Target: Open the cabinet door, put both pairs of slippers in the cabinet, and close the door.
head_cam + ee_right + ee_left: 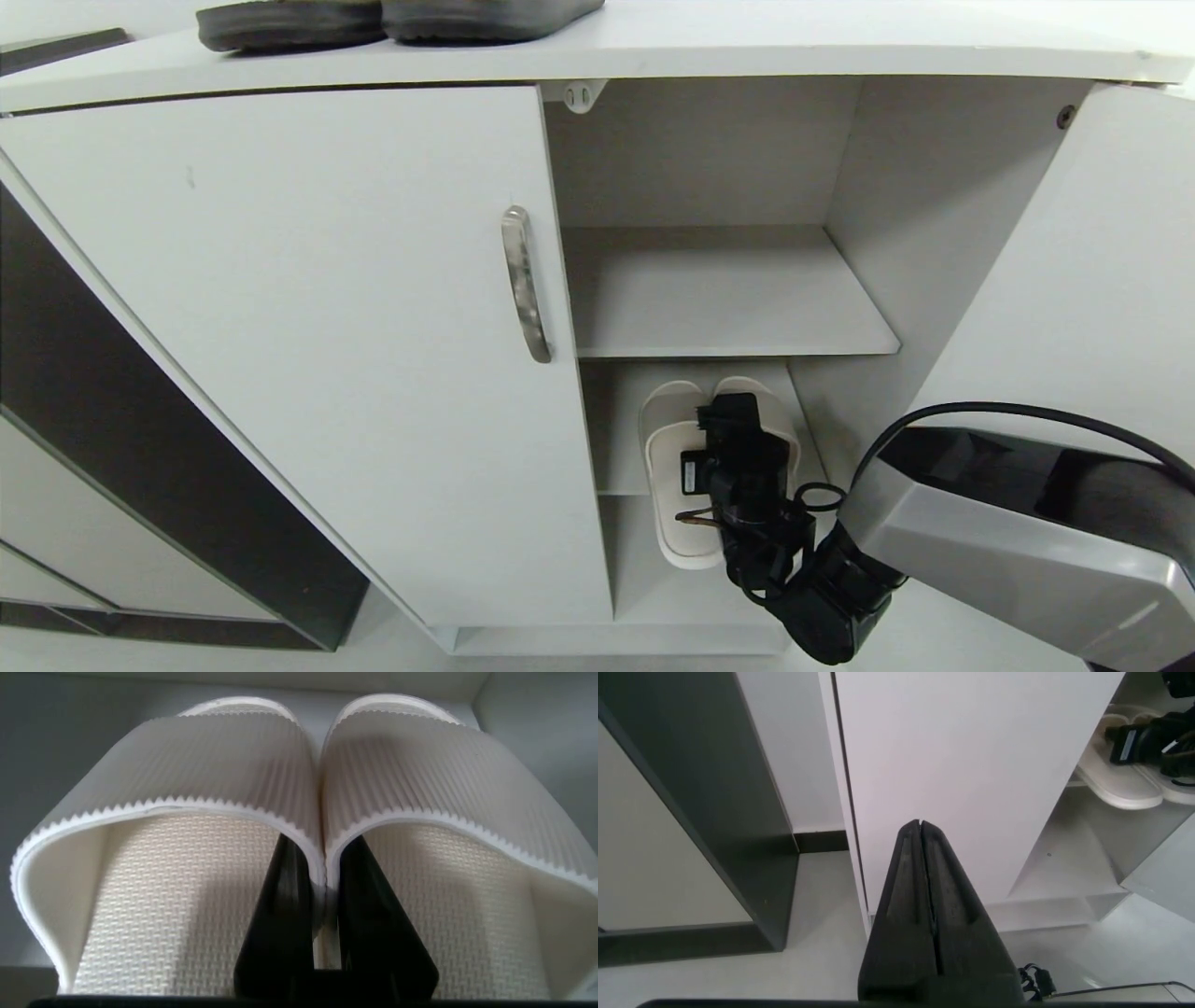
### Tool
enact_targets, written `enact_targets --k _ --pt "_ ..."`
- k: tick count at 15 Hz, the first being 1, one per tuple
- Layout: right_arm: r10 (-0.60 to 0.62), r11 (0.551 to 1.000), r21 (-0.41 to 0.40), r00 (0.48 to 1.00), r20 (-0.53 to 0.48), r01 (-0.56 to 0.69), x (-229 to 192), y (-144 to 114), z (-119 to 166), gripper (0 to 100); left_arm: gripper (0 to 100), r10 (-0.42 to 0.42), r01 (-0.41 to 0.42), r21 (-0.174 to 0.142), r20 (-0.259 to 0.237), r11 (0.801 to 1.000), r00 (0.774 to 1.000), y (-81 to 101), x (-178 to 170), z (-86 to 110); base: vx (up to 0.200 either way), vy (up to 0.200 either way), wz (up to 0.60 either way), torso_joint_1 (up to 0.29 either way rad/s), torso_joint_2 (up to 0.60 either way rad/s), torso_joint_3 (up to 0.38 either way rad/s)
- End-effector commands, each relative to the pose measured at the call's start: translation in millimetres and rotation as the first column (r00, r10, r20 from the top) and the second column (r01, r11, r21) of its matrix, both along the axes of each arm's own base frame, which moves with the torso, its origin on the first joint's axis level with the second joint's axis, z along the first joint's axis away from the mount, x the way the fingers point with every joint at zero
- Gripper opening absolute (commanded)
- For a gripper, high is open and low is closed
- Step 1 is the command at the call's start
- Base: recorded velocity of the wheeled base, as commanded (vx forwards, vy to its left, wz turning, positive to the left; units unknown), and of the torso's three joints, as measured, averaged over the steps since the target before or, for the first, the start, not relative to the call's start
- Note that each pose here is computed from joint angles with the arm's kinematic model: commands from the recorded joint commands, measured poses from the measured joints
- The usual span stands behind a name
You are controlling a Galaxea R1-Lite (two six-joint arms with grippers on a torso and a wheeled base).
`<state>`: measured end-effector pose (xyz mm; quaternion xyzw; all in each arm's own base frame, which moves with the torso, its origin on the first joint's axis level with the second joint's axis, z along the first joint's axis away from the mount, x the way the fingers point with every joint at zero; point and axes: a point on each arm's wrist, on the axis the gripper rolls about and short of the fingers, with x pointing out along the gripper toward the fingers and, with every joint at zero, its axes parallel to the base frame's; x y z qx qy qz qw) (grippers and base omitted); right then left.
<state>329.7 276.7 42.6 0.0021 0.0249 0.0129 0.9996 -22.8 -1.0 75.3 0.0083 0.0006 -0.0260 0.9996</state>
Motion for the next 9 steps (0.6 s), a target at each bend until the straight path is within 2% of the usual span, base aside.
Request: enact_targets --k 1,9 --pt "-0.002 1.0 0.004 1.0 0.004 0.002 0 -1 2 0 0 0.0 0.0 0.0 -0.001 1.0 1.0 0.0 0 0.1 0.0 0.0 0.0 0.0 0.0 0.0" --pt "-0.019 1.0 0.01 1.0 0.011 0.019 19 5 -10 0 0 0.0 0.0 0.0 -0.001 1.0 1.0 0.0 0 0.1 0.0 0.0 0.0 0.0 0.0 0.0"
